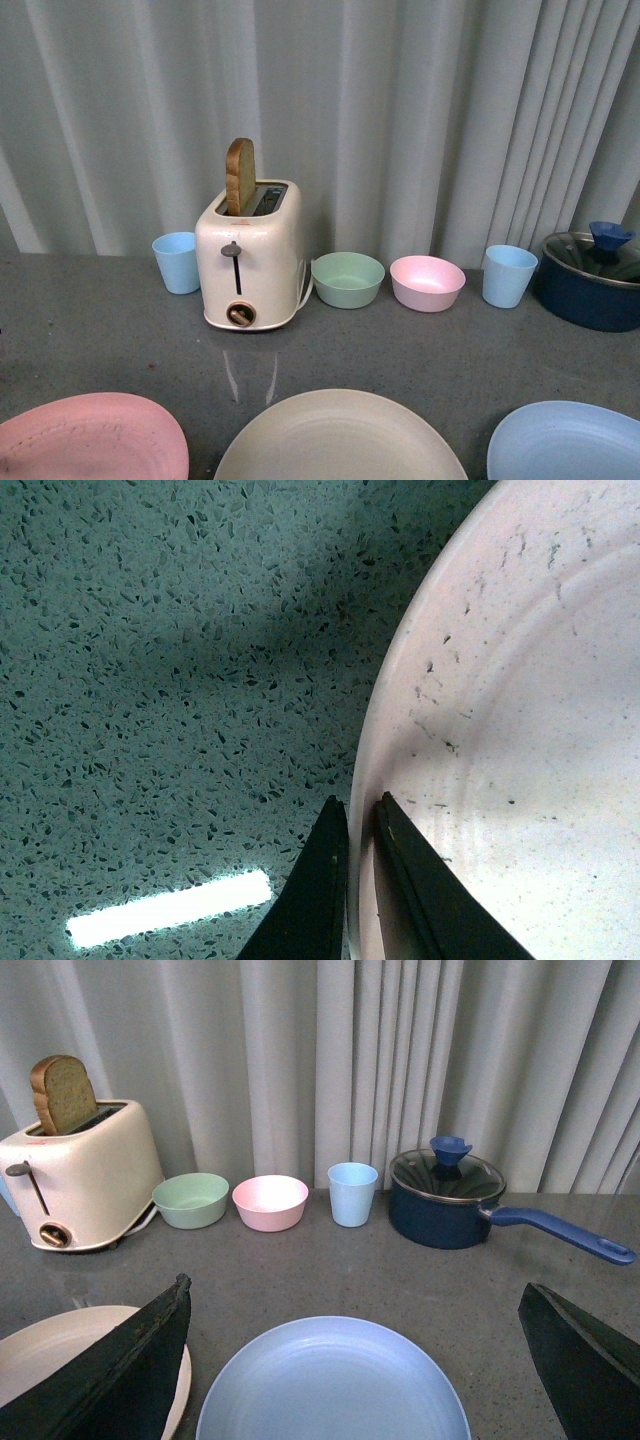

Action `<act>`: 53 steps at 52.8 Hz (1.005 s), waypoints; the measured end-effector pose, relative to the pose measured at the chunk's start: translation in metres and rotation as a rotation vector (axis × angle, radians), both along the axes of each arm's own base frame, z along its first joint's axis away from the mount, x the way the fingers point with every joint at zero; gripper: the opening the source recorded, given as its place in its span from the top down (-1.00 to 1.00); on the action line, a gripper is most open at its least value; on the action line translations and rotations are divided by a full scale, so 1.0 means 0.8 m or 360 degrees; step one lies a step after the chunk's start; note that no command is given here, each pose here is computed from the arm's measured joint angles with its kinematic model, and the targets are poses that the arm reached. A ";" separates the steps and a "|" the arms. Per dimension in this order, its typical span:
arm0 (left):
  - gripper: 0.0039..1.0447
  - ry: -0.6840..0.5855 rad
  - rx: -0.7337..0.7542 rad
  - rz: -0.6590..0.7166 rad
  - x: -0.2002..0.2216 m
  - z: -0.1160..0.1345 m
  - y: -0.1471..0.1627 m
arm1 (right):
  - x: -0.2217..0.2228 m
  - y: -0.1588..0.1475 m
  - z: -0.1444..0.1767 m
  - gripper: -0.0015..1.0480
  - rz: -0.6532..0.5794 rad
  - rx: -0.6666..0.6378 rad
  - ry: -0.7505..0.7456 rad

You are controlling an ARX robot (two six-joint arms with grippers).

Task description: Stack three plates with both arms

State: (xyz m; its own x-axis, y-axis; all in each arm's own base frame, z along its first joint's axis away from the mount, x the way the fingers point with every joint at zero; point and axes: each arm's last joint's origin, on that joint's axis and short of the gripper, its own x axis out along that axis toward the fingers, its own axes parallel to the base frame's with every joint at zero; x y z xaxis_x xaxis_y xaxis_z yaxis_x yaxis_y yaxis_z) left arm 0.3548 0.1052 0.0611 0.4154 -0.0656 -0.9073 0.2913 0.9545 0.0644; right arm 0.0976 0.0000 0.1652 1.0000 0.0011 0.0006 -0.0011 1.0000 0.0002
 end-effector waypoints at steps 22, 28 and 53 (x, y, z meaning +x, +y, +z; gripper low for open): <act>0.92 -0.0010 0.0006 0.0017 0.008 0.037 0.014 | 0.000 0.000 0.000 -0.86 0.0000 0.0000 0.0001; 0.93 -0.0049 0.0029 0.0028 0.013 0.064 0.025 | 0.000 0.000 0.000 -0.86 0.0000 0.0000 0.0000; 0.94 -0.0105 -0.0050 -0.0002 0.022 0.180 0.030 | 0.000 0.000 0.000 -0.86 0.0000 0.0000 0.0000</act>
